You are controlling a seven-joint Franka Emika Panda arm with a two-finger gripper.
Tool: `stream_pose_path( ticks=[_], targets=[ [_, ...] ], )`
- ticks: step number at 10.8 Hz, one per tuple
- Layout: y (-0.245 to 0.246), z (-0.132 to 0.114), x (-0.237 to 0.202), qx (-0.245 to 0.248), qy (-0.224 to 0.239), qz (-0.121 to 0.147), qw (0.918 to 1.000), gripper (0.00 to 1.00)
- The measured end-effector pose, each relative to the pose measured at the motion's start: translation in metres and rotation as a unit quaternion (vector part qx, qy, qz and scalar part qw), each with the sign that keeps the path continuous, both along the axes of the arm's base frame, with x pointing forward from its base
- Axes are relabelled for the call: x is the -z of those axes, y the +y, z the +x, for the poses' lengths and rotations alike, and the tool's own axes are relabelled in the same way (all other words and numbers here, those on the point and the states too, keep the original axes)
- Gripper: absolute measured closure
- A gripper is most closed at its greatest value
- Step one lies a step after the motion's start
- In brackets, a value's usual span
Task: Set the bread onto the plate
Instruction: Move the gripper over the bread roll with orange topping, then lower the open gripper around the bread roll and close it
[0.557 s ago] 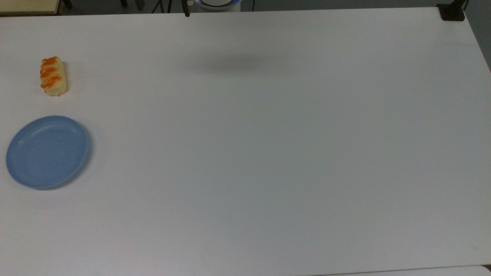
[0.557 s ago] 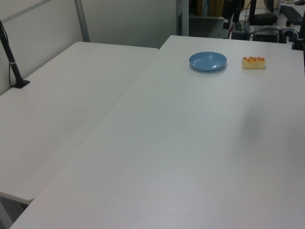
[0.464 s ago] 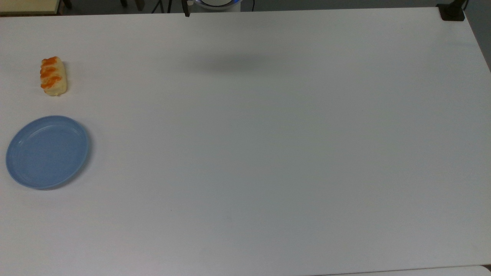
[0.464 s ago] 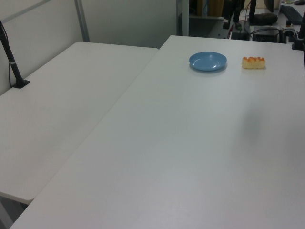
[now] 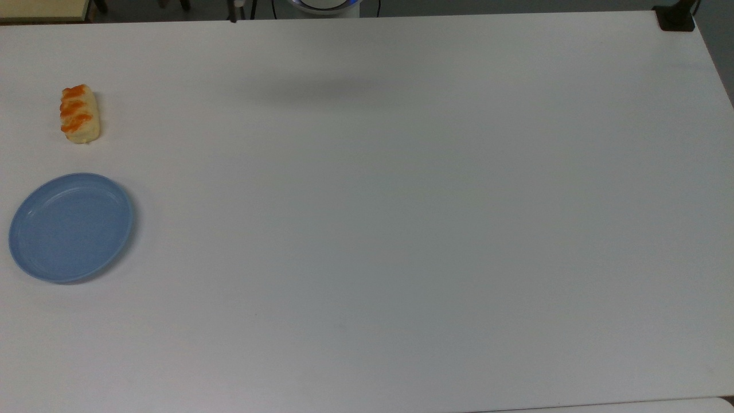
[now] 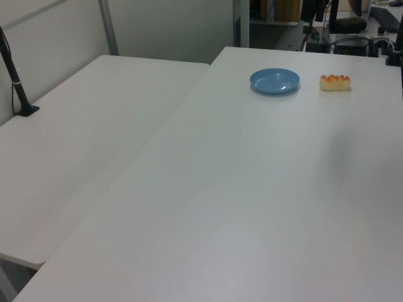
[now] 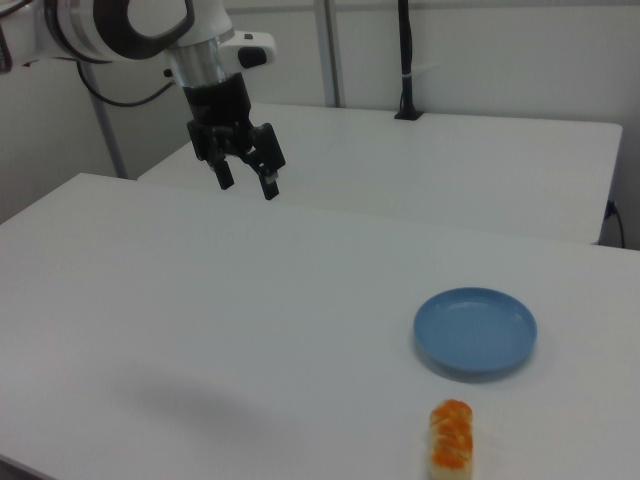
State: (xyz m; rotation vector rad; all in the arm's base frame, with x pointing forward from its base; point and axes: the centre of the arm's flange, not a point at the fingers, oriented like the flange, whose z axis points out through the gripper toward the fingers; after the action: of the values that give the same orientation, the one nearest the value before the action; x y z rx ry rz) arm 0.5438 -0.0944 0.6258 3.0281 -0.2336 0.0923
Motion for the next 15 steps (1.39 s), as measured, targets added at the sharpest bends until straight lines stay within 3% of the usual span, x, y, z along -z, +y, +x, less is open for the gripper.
stream_pose_path(
  ticks=[3, 5, 7, 9, 12, 15],
  targets=[
    [-0.053, -0.010, 0.009, -0.054, 0.022, -0.012, 0.9982, 0.00],
    [-0.115, -0.029, 0.024, -0.110, 0.046, -0.008, 0.9928, 0.00],
    [-0.178, -0.049, 0.050, -0.144, 0.041, -0.016, 0.9887, 0.00],
    [-0.223, -0.060, 0.095, -0.157, 0.037, -0.025, 0.9866, 0.00],
    [-0.273, -0.050, 0.186, -0.161, 0.017, -0.008, 0.9868, 0.00],
    [-0.314, -0.058, 0.240, -0.165, 0.003, -0.004, 0.9863, 0.00]
  ],
)
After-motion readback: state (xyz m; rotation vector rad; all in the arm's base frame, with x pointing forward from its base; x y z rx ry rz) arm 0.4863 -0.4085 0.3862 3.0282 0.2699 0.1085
